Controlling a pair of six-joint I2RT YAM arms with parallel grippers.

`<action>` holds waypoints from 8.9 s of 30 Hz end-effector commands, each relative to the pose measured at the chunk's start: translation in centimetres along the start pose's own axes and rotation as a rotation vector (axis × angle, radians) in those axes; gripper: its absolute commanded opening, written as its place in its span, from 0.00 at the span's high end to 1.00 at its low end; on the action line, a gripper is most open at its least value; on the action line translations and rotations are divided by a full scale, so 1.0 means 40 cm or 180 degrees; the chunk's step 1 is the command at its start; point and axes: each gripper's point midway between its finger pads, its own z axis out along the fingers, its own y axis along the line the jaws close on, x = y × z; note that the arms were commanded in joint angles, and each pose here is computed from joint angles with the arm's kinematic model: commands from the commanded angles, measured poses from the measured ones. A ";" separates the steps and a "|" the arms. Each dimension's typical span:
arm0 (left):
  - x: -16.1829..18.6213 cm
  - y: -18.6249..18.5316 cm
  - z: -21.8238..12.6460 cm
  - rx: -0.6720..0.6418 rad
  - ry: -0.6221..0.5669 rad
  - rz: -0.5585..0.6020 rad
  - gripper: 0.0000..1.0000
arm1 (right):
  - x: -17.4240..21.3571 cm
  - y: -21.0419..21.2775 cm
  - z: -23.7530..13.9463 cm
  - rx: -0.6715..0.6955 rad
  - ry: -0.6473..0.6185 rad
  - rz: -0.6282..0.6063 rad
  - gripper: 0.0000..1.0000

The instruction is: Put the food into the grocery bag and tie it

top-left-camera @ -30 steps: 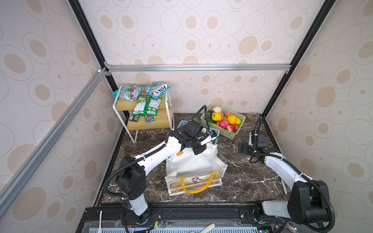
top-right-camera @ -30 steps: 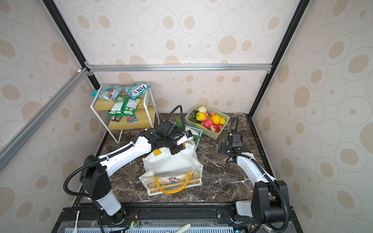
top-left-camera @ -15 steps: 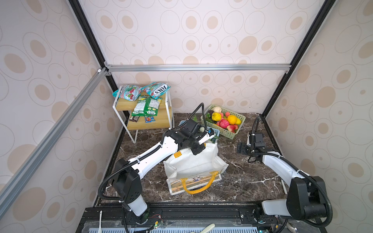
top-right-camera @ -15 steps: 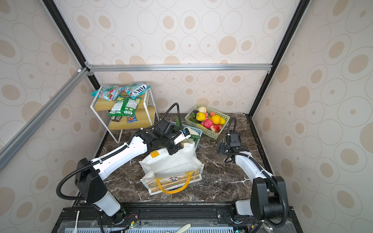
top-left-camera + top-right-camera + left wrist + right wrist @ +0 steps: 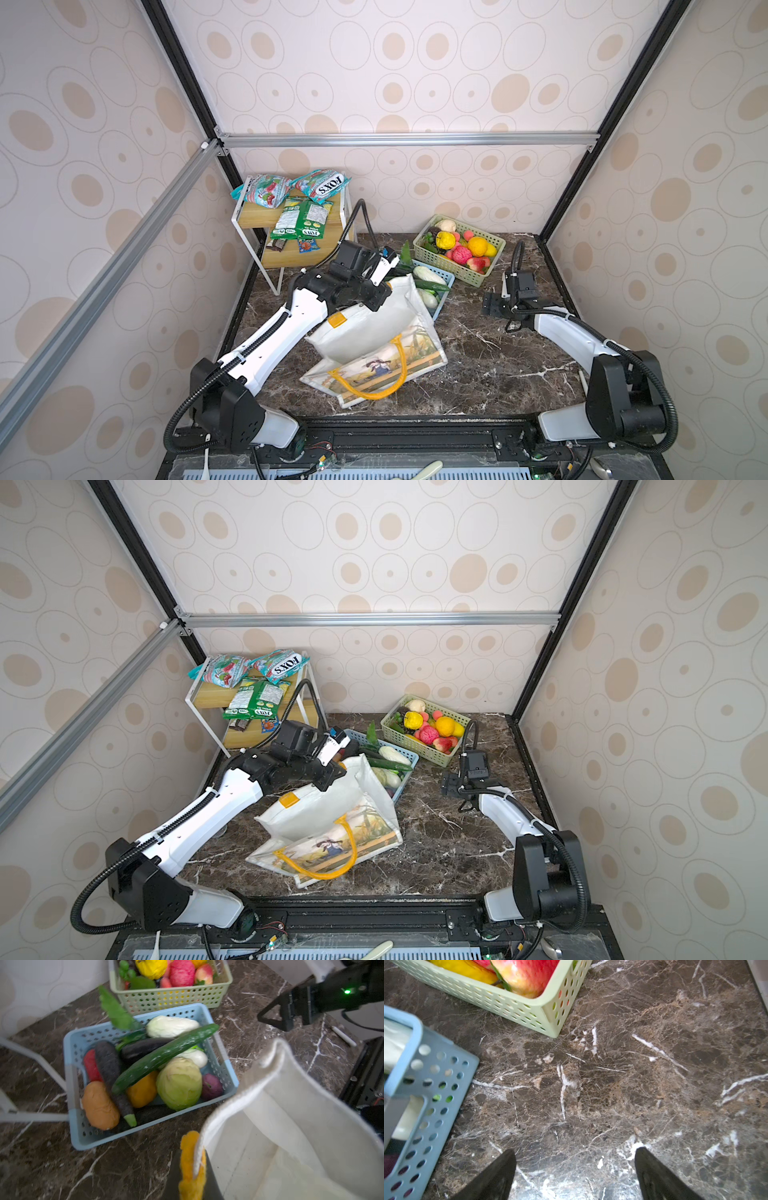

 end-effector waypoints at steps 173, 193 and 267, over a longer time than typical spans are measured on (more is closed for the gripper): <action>0.281 0.373 -0.213 -0.2550 -0.0069 -0.2589 0.35 | -0.052 0.534 -0.011 -0.0318 0.0870 -0.1966 0.45; 0.228 0.383 -0.237 -0.2580 -0.0126 -0.2509 0.37 | -0.048 0.498 0.060 -0.0381 0.0971 -0.2361 0.45; 0.171 0.399 -0.240 -0.2540 -0.0515 -0.2540 0.38 | -0.054 0.599 0.071 -0.0967 0.0540 -0.2373 0.51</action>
